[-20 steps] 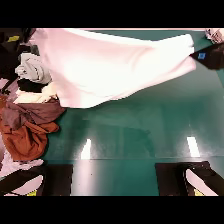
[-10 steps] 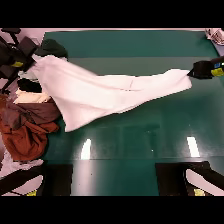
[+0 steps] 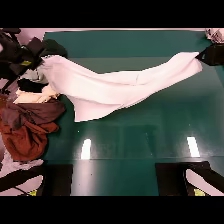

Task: Fold the shirts.

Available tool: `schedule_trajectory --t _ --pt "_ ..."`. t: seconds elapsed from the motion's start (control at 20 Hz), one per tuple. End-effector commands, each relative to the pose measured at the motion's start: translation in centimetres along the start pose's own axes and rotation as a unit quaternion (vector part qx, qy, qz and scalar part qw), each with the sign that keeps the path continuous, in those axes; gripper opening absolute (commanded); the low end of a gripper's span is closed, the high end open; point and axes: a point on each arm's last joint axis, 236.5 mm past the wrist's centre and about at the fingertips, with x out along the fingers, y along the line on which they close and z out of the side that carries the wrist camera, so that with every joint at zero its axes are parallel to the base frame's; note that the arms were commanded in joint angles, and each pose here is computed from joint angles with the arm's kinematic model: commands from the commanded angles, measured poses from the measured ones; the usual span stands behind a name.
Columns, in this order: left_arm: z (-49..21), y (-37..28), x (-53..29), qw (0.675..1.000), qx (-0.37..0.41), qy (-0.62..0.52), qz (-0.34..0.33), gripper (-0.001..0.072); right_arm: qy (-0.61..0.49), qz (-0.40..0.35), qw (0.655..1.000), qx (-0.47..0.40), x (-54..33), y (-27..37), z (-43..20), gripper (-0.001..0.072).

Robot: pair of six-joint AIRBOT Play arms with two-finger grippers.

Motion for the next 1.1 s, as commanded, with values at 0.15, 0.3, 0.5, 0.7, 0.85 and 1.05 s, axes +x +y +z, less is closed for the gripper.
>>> schedule_trajectory --t 0.15,0.3,0.5,0.7,0.85,1.05 --pt "-2.1 2.7 8.6 0.996 0.021 0.044 0.08 0.0024 0.085 -0.152 0.984 0.031 1.3 -7.7 -8.1 0.0019" --pt "-4.9 3.6 12.9 0.99 0.017 0.093 0.101 0.0025 0.158 -0.132 0.977 0.062 4.8 -7.9 -15.5 0.0019" --pt "-7.1 3.0 16.8 0.987 0.065 0.126 0.076 0.0108 0.222 -0.145 0.96 0.086 6.8 -9.6 -22.2 0.002" --pt "-6.3 1.7 15.9 0.977 0.161 0.13 0.051 0.0712 0.236 -0.16 0.951 0.124 7.5 -11.5 -25.2 0.0024" --pt "-6.5 2.4 12.5 0.956 0.233 0.168 0.066 0.0713 0.243 -0.158 0.949 0.126 7.7 -11.4 -26.0 0.0025" --pt "-8.7 4.0 8.4 0.921 0.299 0.239 0.069 0.0712 0.23 -0.158 0.953 0.116 8.1 -11.3 -25.2 0.0026"
